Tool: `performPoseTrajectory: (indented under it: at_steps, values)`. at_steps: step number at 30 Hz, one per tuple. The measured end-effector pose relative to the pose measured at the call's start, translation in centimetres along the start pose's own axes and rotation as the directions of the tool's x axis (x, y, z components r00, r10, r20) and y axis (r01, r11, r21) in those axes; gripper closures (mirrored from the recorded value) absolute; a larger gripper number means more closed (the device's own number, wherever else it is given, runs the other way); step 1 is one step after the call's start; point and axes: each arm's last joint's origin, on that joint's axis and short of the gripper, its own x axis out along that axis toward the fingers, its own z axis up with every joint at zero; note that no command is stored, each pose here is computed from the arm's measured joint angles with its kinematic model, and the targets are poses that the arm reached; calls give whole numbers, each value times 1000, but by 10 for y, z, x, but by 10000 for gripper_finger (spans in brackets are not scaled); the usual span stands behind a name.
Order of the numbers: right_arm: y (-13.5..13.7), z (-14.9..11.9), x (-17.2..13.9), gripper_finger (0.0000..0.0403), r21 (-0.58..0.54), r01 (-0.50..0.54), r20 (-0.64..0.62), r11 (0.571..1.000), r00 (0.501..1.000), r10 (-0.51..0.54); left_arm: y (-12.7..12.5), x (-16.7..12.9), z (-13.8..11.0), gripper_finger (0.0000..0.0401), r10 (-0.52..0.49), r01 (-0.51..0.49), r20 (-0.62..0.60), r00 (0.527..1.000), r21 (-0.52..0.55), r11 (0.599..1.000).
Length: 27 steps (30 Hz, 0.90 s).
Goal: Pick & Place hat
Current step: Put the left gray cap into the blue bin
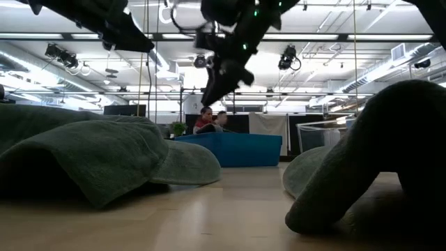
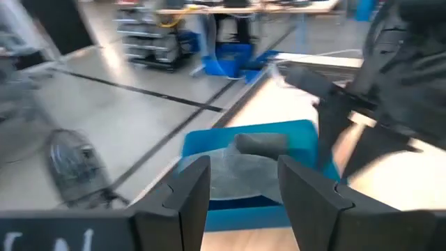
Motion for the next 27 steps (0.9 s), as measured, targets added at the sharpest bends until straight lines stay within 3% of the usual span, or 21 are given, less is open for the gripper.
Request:
performPoseTrajectory:
  at_steps: [3, 6, 8, 14, 20, 27]
  values:
    - [22, 12, -4, 255, 72, -50, 14, 996, 999, 49, -8, -1, 0, 229, -213, 213, 5, 977, 1, 977]
    - [38, 17, -7, 255, 107, -69, 0, 992, 998, 70, -21, -3, 0, 229, -458, 457, 1, 889, -74, 887]
    - [47, 21, -9, 255, 119, -76, 1, 990, 997, 76, -31, -3, -4, 229, -553, 542, -38, 833, -151, 827]
    - [64, 31, -22, 254, 147, -94, 29, 985, 995, 91, -71, 7, -29, 248, -648, 628, -273, 711, -166, 760]
    - [59, 32, -41, 254, 203, -66, 38, 977, 998, 59, -109, 15, -52, 265, -685, 700, -421, 595, -148, 699]
    - [57, 35, -47, 254, 230, -65, 72, 971, 996, 49, -139, 18, -79, 232, -669, 735, -553, 497, -142, 663]
